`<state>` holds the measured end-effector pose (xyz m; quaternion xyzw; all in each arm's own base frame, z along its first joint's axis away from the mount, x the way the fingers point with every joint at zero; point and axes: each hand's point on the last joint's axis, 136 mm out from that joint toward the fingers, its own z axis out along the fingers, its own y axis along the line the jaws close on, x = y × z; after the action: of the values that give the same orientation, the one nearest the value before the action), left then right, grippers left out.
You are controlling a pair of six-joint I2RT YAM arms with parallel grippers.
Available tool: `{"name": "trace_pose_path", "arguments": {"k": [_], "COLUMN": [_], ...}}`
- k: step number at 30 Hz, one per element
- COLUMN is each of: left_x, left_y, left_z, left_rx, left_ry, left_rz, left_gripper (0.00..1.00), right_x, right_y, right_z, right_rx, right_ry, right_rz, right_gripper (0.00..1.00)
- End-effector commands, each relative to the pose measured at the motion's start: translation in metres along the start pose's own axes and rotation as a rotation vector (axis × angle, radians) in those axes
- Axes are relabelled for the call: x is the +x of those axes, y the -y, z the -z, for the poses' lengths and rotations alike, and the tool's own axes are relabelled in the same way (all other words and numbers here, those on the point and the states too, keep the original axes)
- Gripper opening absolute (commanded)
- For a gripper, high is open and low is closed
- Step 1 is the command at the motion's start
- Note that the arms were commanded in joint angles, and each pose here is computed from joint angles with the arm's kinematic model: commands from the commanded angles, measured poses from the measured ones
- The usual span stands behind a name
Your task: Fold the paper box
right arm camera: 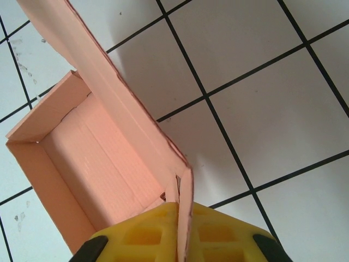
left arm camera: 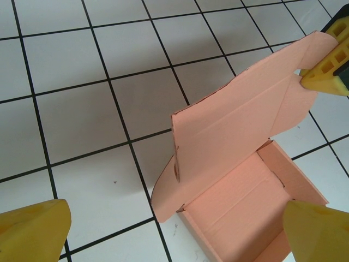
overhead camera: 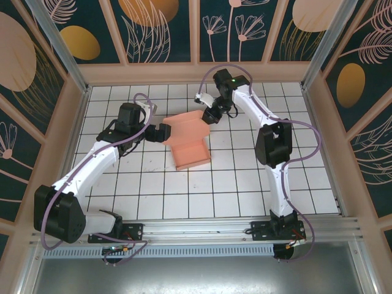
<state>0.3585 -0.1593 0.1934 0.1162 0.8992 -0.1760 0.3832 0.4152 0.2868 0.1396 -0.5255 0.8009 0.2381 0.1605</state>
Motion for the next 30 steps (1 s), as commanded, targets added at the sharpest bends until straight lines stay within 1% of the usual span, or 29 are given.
{"name": "trace_pose_path", "arguments": {"k": [1,5,13,15,18,23,27,30], "left_x": [0.005,0.005,0.005,0.006,0.006,0.006,-0.001,-0.005], "left_y": [0.0,0.0,-0.001,-0.001,-0.001,-0.002,0.0,0.012], "left_z": [-0.004,-0.004,-0.004,-0.005,-0.005,-0.006,-0.003,-0.003], "left_rx": [0.012,0.012,0.01,0.011,0.01,0.005,0.011,0.075], "left_ry": [-0.012,-0.013,-0.013,-0.015,-0.015,-0.016,0.019,0.026], "left_rz": [0.002,0.001,0.001,0.001,0.001,0.0,-0.012,-0.06], "left_gripper": [0.99,0.99,0.99,0.99,0.99,0.99,0.99,0.86], "right_x": [0.002,0.002,0.003,0.004,0.002,0.0,-0.005,-0.005], "right_y": [-0.006,-0.005,-0.005,-0.004,-0.005,-0.004,-0.002,-0.006], "right_z": [-0.004,-0.004,-0.006,-0.006,-0.003,0.001,0.008,0.012], "right_rx": [-0.033,-0.031,-0.037,-0.037,-0.035,-0.011,0.034,0.046], "right_ry": [-0.018,-0.019,-0.023,-0.024,-0.019,-0.013,0.012,0.022], "right_rz": [0.003,0.001,0.0,0.0,0.005,0.013,0.033,0.045], "right_gripper": [0.1,0.13,0.14,0.12,0.0,0.0,0.0,0.0]}}
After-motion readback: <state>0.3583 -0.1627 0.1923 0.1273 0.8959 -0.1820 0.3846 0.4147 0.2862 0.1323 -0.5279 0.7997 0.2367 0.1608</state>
